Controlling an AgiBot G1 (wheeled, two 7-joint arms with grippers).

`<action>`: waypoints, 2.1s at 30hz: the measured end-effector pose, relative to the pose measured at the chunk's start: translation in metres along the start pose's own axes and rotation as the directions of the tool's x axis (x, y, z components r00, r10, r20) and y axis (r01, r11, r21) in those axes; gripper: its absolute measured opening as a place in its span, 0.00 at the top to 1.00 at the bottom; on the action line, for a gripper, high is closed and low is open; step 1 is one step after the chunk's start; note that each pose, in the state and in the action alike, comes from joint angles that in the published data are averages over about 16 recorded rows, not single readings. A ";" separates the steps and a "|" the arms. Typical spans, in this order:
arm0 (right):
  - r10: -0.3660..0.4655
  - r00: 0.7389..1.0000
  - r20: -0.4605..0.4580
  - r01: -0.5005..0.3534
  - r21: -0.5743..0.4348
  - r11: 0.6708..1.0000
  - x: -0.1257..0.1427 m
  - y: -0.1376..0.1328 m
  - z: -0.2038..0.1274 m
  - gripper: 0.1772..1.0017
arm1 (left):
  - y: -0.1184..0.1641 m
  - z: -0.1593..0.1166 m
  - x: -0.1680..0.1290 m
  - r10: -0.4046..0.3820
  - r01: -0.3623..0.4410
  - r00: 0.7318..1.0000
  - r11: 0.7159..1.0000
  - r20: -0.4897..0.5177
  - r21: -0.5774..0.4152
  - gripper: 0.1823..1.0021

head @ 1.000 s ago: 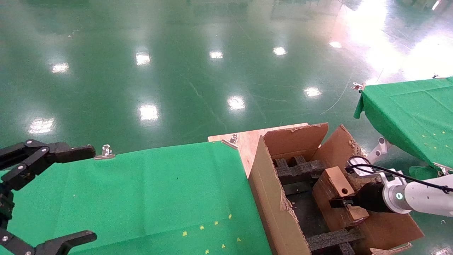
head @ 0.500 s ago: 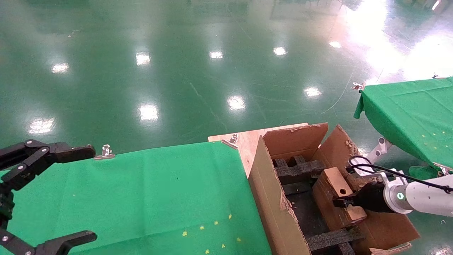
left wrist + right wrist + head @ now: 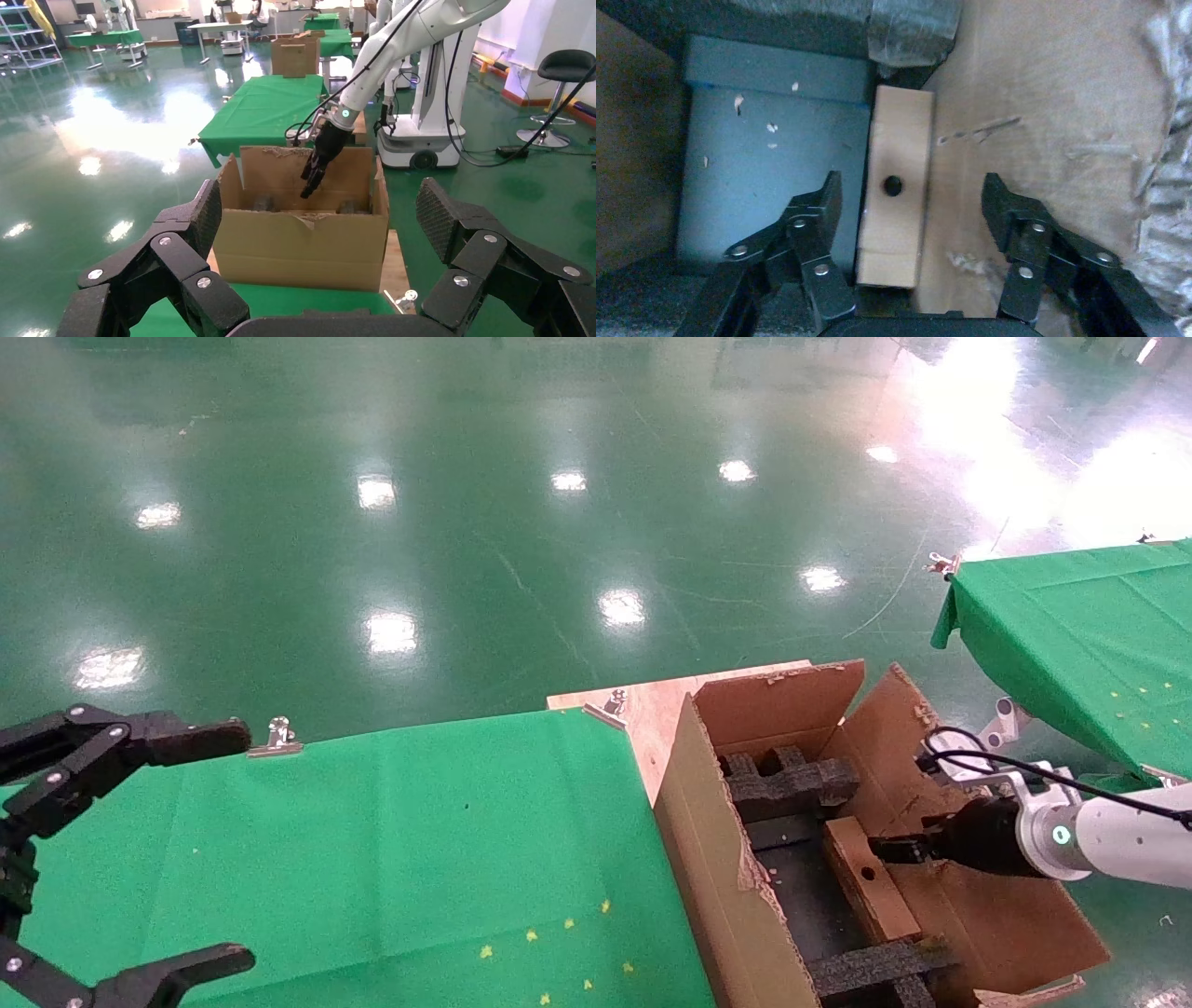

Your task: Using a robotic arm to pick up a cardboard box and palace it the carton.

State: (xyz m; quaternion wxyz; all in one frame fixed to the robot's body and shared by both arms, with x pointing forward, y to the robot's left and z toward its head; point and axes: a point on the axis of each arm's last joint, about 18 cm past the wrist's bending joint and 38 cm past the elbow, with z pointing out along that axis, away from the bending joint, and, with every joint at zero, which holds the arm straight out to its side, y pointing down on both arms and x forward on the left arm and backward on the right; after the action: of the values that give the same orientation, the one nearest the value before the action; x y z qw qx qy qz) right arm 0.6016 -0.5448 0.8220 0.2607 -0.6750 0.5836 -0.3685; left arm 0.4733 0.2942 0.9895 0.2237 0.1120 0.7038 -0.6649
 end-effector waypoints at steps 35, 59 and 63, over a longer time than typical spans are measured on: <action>-0.405 0.904 0.140 0.290 0.494 0.820 -0.079 -0.160 -0.133 0.00 | 0.000 0.000 0.000 0.000 0.000 1.000 1.000 0.001 0.000 0.00; -0.566 0.730 0.384 0.267 0.602 0.753 -0.156 -0.157 -0.145 0.00 | 0.000 0.000 0.000 0.000 0.000 1.000 1.000 0.001 0.000 0.00; -0.598 0.683 0.420 0.252 0.632 0.732 -0.168 -0.155 -0.151 0.00 | 0.000 0.000 0.000 0.000 0.000 1.000 1.000 0.001 0.000 0.00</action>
State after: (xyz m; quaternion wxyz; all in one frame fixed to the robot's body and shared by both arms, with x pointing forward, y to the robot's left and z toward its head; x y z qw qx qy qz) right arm 0.5651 -0.3400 0.9999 0.5077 -0.7776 0.1641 -0.3328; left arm 0.4735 0.2943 0.9895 0.2238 0.1118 0.7036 -0.6651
